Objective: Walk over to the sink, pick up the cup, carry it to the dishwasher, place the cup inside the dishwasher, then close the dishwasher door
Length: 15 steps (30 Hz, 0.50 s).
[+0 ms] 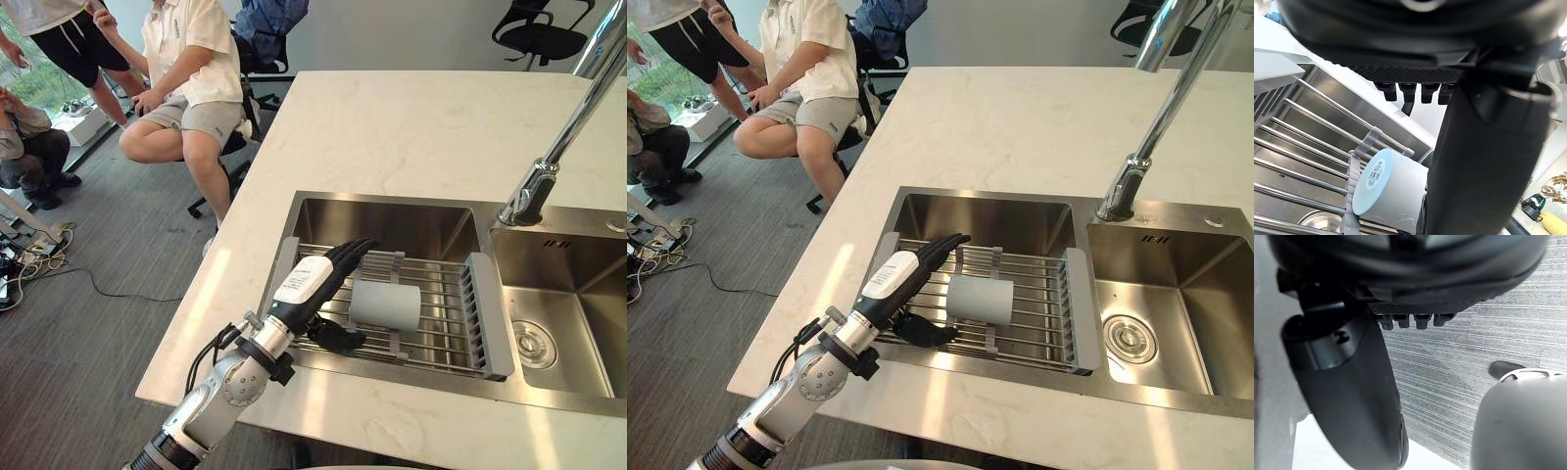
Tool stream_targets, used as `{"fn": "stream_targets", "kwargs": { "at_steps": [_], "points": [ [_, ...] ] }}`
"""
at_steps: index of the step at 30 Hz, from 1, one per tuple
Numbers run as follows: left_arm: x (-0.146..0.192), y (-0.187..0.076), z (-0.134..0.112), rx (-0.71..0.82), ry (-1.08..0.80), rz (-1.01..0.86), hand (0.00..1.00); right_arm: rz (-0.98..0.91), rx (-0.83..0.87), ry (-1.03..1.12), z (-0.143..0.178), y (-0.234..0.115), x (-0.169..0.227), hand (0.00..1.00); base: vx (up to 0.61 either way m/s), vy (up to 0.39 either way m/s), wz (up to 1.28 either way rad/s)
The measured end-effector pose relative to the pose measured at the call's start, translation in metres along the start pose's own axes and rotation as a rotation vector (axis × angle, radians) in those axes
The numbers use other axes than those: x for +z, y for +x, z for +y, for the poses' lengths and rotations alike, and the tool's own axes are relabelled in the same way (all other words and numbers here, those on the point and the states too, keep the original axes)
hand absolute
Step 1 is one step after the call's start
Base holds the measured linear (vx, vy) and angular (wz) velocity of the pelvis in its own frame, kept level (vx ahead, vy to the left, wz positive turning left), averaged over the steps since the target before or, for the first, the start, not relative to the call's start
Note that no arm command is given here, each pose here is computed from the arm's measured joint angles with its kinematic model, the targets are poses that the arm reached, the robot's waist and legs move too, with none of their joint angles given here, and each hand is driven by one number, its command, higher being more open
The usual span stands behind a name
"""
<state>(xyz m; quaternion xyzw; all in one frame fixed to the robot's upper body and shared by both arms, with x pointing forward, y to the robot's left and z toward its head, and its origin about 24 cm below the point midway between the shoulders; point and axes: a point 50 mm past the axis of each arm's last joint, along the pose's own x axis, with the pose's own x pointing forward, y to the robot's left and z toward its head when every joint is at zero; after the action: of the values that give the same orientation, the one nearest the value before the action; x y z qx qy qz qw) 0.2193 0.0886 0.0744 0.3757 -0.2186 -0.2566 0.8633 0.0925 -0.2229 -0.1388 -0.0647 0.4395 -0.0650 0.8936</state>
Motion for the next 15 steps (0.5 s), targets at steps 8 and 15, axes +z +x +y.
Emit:
{"fn": "stream_targets", "kwargs": {
  "at_steps": [8,15],
  "points": [
    [0.007,0.011,-0.001,-0.006,0.034,-0.035,1.00,-0.006,-0.008,0.027,-0.002,0.000,0.002,1.00,0.00,0.000,0.00],
    [-0.002,0.021,-0.006,-0.021,0.030,0.010,1.00,-0.016,-0.009,0.025,-0.002,0.001,0.005,1.00,0.00,0.000,0.00]
  ]
}}
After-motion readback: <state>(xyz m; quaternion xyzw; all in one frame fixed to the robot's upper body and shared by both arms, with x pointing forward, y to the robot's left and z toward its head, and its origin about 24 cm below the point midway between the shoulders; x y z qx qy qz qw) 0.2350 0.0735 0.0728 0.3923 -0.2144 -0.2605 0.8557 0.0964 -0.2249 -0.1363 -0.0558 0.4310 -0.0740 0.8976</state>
